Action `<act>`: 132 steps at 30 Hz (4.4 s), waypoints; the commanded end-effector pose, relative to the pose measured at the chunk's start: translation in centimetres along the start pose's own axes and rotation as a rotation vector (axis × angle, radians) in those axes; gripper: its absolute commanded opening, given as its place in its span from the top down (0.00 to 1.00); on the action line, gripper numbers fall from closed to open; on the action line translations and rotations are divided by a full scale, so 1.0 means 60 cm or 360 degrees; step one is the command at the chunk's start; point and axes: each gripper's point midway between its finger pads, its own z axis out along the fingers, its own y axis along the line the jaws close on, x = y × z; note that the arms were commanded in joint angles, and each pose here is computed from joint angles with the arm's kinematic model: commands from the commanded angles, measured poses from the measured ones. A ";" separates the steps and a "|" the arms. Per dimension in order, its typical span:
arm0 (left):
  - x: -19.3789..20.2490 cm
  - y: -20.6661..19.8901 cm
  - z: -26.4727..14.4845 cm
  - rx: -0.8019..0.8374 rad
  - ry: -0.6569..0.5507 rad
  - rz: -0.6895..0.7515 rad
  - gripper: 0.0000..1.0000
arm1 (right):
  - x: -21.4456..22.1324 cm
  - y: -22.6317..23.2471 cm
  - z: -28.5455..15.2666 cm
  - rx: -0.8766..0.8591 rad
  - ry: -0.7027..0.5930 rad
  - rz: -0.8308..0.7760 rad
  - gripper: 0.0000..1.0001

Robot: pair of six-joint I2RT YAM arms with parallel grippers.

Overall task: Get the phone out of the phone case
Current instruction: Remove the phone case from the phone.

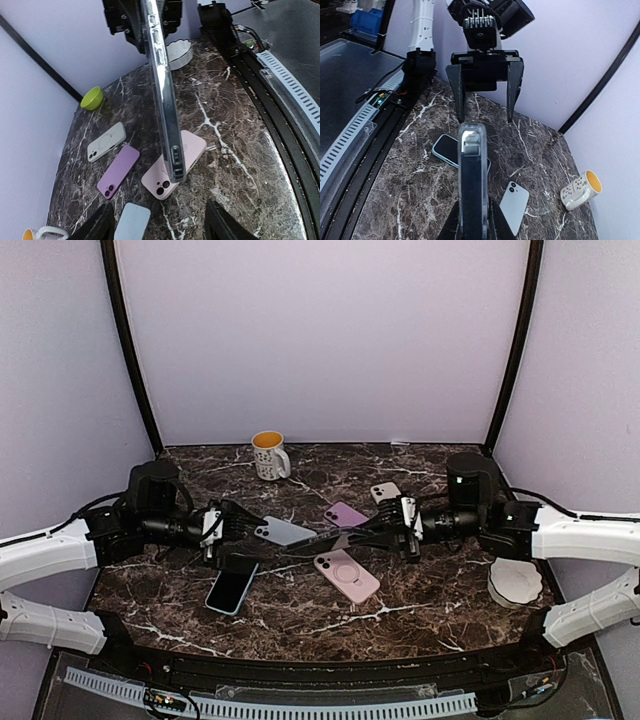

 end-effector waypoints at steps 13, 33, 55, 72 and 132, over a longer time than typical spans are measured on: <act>-0.044 -0.101 0.001 0.0452 -0.0301 0.0029 0.55 | -0.091 0.043 0.009 -0.0228 -0.0300 -0.0359 1.00; -0.042 -0.136 0.007 0.0580 -0.0317 0.0071 0.57 | -0.104 0.039 0.021 -0.0198 -0.0324 -0.0444 1.00; -0.054 -0.174 0.014 0.0673 -0.0322 0.0148 0.74 | -0.116 0.066 0.023 -0.0290 -0.0327 -0.0508 1.00; -0.058 -0.230 0.026 0.0842 -0.0287 0.0189 0.75 | -0.103 0.102 0.022 -0.0373 -0.0240 -0.0584 1.00; -0.025 -0.234 0.039 0.0783 -0.0119 0.0333 0.83 | -0.093 0.202 0.079 -0.0754 -0.0188 -0.0579 1.00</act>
